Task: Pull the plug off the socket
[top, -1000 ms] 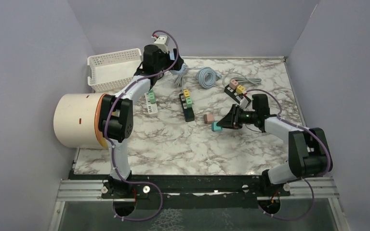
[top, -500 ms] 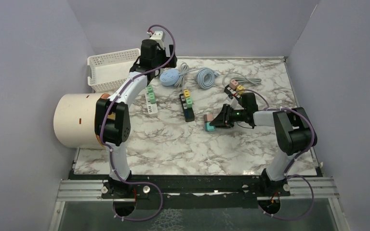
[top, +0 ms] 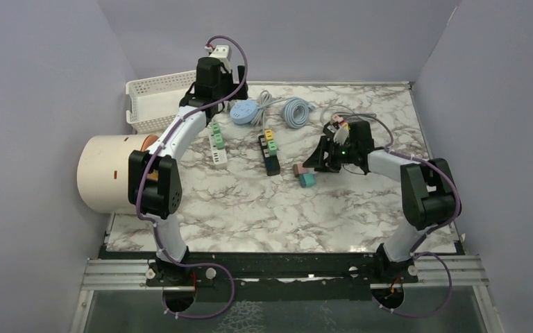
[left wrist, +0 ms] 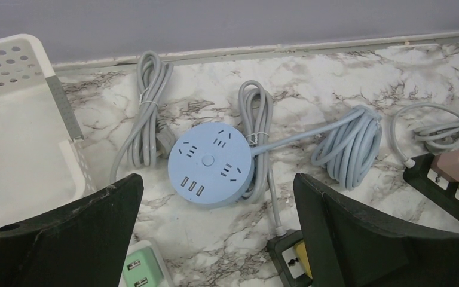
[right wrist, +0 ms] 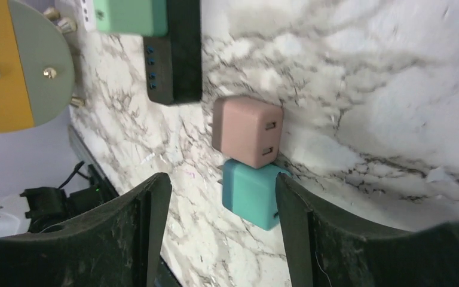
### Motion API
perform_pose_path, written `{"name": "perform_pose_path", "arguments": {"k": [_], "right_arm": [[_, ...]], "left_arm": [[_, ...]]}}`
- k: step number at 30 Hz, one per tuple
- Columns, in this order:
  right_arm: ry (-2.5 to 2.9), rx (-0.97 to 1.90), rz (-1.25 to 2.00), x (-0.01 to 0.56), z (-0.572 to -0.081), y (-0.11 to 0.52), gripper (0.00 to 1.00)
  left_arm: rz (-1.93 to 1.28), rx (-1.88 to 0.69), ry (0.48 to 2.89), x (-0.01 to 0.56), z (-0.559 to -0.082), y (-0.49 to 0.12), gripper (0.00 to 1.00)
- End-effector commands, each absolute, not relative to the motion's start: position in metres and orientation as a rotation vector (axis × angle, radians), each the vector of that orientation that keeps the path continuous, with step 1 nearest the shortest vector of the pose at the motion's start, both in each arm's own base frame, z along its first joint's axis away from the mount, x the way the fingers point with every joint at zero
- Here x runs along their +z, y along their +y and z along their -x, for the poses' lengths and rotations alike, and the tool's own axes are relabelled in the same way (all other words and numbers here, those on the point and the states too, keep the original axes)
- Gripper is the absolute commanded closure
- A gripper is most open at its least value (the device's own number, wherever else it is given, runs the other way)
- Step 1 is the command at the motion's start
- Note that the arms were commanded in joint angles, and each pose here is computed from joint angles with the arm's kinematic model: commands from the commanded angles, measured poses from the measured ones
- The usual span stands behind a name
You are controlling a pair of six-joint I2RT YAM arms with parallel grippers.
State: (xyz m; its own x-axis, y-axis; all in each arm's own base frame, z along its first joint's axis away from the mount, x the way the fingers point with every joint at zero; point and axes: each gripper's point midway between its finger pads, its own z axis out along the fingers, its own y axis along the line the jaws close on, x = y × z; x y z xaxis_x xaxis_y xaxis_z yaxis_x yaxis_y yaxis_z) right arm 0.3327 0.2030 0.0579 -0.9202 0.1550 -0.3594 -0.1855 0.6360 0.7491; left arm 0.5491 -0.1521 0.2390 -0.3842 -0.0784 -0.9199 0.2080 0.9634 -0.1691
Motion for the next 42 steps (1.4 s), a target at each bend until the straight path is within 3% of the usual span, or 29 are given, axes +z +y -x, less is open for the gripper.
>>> {"name": "perform_pose_path", "arguments": {"k": [1,5,9,16,22,29,38,40,42], "right_arm": [[2.378,0.969,0.117,0.100,-0.360,0.186,0.30],[2.280,0.813,0.225,0.140,-0.375,0.195,0.30],[2.242,0.685,0.420,0.159,-0.381,0.245,0.32],[2.305,0.526,0.518,0.132,-0.399,0.299,0.34],[2.353,0.390,0.528,0.115,-0.418,0.309,0.36],[2.396,0.396,0.590,0.095,-0.414,0.324,0.43],[2.437,0.399,0.638,0.075,-0.407,0.336,0.45],[2.448,0.376,0.635,0.072,-0.409,0.334,0.52],[2.450,0.354,0.621,0.071,-0.410,0.332,0.71]], "left_arm": [[-0.089,-0.355,1.912,0.261,-0.529,-0.151,0.01],[-0.079,-0.402,1.935,0.254,-0.510,-0.152,0.01],[-0.030,-0.457,1.948,0.247,-0.491,-0.148,0.01],[0.001,-0.520,1.998,0.226,-0.465,-0.145,0.01],[-0.010,-0.480,1.992,0.232,-0.457,-0.133,0.01],[-0.004,-0.479,1.996,0.229,-0.452,-0.129,0.01],[0.012,-0.521,2.036,0.216,-0.447,-0.133,0.01],[0.019,-0.533,2.044,0.212,-0.445,-0.134,0.01],[0.030,-0.544,2.056,0.207,-0.443,-0.134,0.01]]}}
